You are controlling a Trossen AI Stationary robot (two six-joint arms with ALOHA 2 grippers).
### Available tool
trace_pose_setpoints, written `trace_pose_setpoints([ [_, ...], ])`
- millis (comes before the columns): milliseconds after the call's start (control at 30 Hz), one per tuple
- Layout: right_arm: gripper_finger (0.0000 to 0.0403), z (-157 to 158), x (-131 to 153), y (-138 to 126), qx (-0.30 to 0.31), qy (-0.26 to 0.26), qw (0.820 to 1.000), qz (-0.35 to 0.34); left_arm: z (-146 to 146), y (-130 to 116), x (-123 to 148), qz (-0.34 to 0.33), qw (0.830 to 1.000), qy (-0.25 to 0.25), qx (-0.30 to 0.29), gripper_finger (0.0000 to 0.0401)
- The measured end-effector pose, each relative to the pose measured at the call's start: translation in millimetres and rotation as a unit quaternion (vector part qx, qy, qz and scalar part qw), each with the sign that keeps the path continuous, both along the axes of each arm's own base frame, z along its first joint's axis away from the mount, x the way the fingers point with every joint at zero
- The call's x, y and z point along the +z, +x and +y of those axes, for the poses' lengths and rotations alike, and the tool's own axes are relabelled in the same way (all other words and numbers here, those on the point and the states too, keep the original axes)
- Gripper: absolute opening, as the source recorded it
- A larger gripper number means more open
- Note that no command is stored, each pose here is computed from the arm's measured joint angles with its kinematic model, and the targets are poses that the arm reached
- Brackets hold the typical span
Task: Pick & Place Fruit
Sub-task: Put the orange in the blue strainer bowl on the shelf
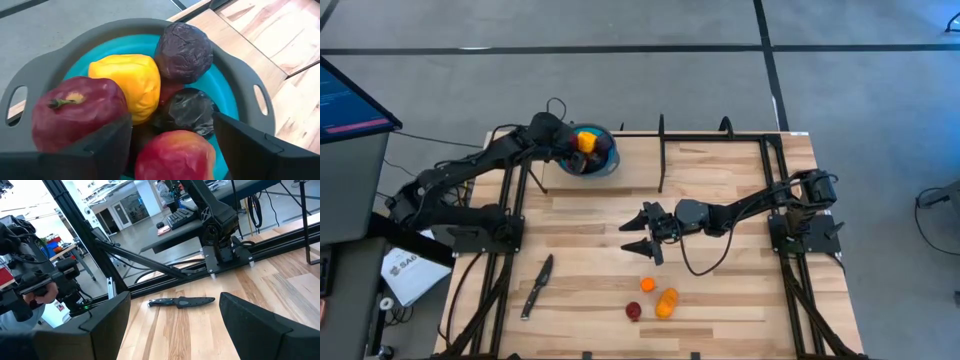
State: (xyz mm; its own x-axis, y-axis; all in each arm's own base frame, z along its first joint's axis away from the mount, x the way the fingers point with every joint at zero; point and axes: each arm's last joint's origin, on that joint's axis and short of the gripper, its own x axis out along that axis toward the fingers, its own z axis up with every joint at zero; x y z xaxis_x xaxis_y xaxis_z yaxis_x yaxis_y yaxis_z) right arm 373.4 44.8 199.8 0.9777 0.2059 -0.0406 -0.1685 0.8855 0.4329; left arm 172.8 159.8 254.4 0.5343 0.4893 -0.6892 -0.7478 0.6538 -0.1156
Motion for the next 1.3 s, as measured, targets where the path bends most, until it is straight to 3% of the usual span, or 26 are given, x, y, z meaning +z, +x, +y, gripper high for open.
trace_pose_setpoints([
  [200, 0.0299, 0.0, 0.0, 0.0, 0.0, 0.0, 1.0, 0.0, -2.1, -2.2, 6.2, -0.015, 1.0, 0.011, 0.0, 0.029],
  [400, 0.0299, -1.6, -0.3, 0.3, -0.02, -0.015, 1.0, -0.001, -18.5, -16.8, 33.9, -0.078, 0.996, 0.05, -0.019, 0.0292],
  [600, 0.0299, 1.7, 7.6, -2.8, -0.018, -0.048, 0.999, -0.005, -61.4, -30.6, 67.4, -0.173, 0.971, 0.089, -0.141, 0.0292],
  [733, 0.0299, 21.4, 15.4, -7.1, 0.016, -0.094, 0.993, 0.065, -96.6, -30.7, 78.6, -0.208, 0.942, 0.101, -0.241, 0.0286],
  [1000, 0.0299, 71.4, 21.4, -12.3, 0.086, -0.177, 0.943, 0.27, -158.5, -13.1, 76.8, -0.2, 0.898, 0.102, -0.377, 0.0259],
  [1067, 0.0299, 74.9, 11.6, -13.2, 0.094, -0.186, 0.926, 0.314, -172.5, -5.9, 71.5, -0.178, 0.897, 0.107, -0.39, 0.0252],
  [1233, 0.0299, 80.4, -9.6, 2.4, 0.102, -0.18, 0.913, 0.352, -199.0, 7.5, 58.2, -0.126, 0.9, 0.132, -0.395, 0.0239],
  [1300, 0.0299, 81.9, -20.3, 6.2, 0.107, -0.189, 0.898, 0.383, -207.5, 12.8, 50.3, -0.104, 0.901, 0.126, -0.402, 0.0235],
])
